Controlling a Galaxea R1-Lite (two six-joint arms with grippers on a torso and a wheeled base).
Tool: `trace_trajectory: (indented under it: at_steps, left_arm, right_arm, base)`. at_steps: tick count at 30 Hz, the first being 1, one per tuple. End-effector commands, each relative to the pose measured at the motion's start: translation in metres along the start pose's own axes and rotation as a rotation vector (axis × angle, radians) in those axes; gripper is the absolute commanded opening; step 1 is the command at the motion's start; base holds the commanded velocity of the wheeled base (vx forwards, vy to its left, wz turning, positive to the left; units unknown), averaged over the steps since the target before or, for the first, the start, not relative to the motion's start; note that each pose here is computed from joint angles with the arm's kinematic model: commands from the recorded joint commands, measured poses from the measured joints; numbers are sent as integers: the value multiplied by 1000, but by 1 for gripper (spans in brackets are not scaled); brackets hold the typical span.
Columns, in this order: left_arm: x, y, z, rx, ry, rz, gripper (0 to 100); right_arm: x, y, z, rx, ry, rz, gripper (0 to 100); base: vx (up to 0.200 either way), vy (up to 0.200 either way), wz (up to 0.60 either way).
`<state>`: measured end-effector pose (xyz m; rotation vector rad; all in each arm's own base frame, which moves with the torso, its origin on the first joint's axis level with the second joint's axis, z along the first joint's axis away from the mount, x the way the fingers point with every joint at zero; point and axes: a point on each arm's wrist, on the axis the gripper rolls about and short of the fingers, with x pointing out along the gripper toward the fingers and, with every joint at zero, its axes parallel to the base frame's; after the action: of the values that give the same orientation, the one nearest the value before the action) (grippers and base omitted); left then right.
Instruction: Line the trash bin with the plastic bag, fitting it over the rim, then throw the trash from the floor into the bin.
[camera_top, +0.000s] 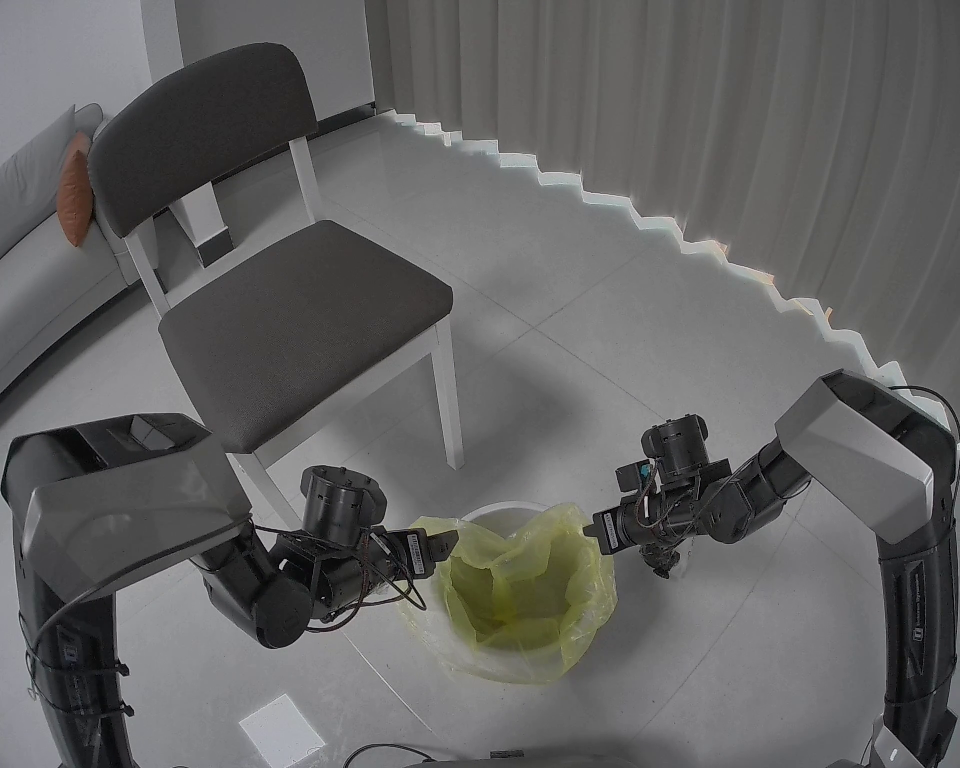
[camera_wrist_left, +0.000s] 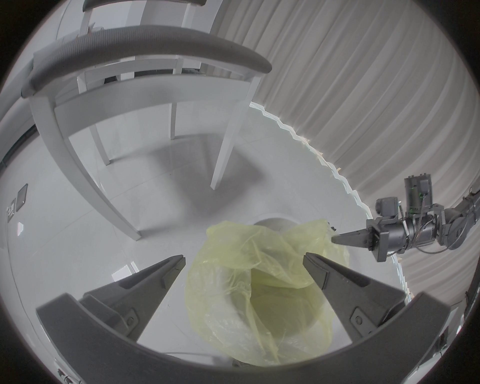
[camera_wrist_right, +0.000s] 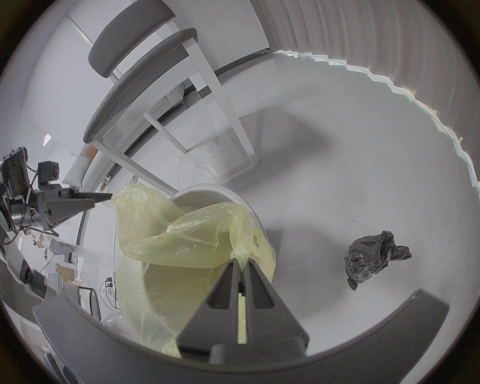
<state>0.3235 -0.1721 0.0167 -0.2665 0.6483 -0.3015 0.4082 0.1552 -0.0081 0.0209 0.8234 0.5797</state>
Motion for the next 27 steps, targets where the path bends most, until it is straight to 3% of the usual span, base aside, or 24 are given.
trace_trajectory:
  at_steps: [1, 5, 14, 27]
  left_arm:
    - [-11, -6, 14, -1, -47, -21, 100]
    - [-14, -7, 17, 0, -58, -24, 100]
    - [-18, -5, 14, 0, -54, -19, 100]
    - [-17, -3, 14, -3, -71, -19, 100]
  right_arm:
    - [-2, 0, 3, -5, -12, 1, 0]
    - [-15, 1, 24, -15, -71, -3, 0]
    - [-30, -4, 52, -11, -101, -18, 0]
    - [-11, -39, 44, 7, -52, -62, 0]
  base:
    - [0, 0, 0]
    - [0, 0, 0]
    - [0, 0, 0]
    - [0, 0, 0]
